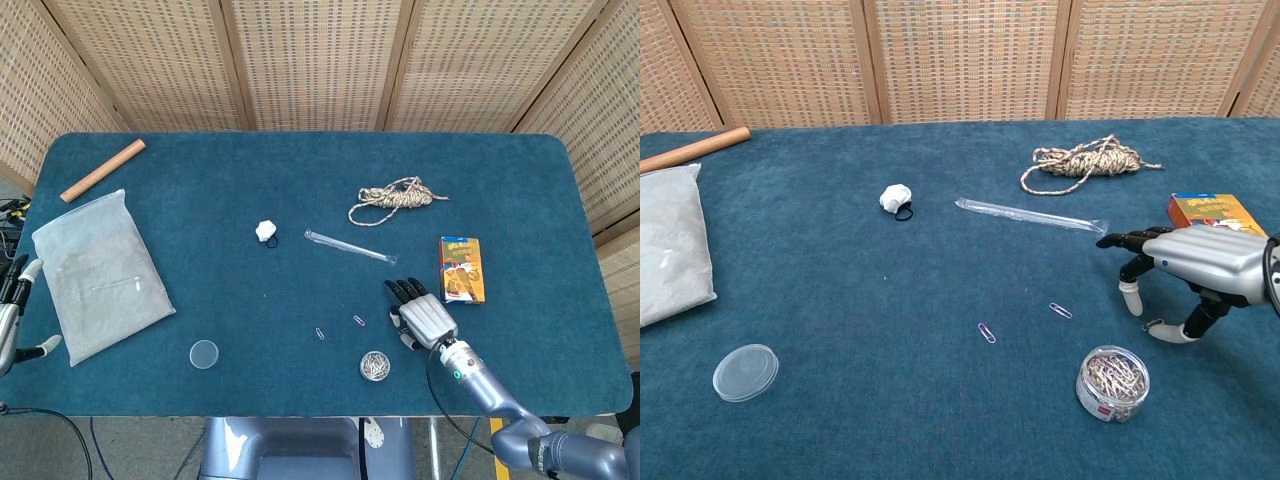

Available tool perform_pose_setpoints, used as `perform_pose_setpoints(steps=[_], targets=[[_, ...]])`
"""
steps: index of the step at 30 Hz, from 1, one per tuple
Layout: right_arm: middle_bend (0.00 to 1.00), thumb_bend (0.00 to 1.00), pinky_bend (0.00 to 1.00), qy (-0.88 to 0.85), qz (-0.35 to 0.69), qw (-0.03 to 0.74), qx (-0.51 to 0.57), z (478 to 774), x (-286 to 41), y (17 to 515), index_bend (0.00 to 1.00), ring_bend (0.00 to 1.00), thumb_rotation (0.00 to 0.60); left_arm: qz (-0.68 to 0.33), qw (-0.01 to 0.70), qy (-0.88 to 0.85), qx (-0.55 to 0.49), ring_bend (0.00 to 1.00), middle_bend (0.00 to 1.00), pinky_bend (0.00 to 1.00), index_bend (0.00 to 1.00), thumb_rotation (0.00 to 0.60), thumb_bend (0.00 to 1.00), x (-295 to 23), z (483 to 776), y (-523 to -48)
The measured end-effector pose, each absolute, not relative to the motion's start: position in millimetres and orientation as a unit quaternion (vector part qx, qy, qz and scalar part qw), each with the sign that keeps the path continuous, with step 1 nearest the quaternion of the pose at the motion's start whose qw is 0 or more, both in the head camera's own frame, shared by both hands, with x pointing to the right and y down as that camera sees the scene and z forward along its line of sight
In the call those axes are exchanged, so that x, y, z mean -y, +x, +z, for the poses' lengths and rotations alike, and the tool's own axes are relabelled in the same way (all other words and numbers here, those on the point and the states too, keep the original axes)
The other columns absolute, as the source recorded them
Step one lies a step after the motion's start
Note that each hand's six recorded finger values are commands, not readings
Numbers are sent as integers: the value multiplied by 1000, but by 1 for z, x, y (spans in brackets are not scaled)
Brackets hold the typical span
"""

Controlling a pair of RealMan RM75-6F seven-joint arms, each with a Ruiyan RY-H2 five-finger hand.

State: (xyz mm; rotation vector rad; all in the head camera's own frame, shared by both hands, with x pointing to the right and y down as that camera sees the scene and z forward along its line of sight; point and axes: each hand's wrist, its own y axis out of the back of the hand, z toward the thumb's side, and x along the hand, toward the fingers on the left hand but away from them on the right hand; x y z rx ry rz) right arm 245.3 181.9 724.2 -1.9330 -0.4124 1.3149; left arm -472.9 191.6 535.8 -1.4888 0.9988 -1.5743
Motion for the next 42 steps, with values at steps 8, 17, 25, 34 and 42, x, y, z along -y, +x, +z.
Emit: perform_pose_setpoints(steps=[8,17,25,34,42], targets=[[0,324,0,-754,518,373,153,727,-183,244,505,0,600,-613,369,-581,-388,0,0,0,0,600,0,-192,536,-472],[0,347,0,-752,526,369,149,733,-181,242,556,0,600,-613,368,-581,-388,0,0,0,0,600,0,-192,537,-472],[0,434,0,-749,530,368,147,734,-182,242,679,0,600,-613,366,-582,-388,0,0,0,0,600,0,-191,537,-473],[0,494,0,-751,524,370,155,726,-179,243,689,0,600,-613,367,-583,-387,0,0,0,0,600,0,-191,537,-472],[0,495,0,-771,483,382,164,693,-179,227,693,0,600,-612,367,-584,-387,0,0,0,0,600,0,-192,537,-472]])
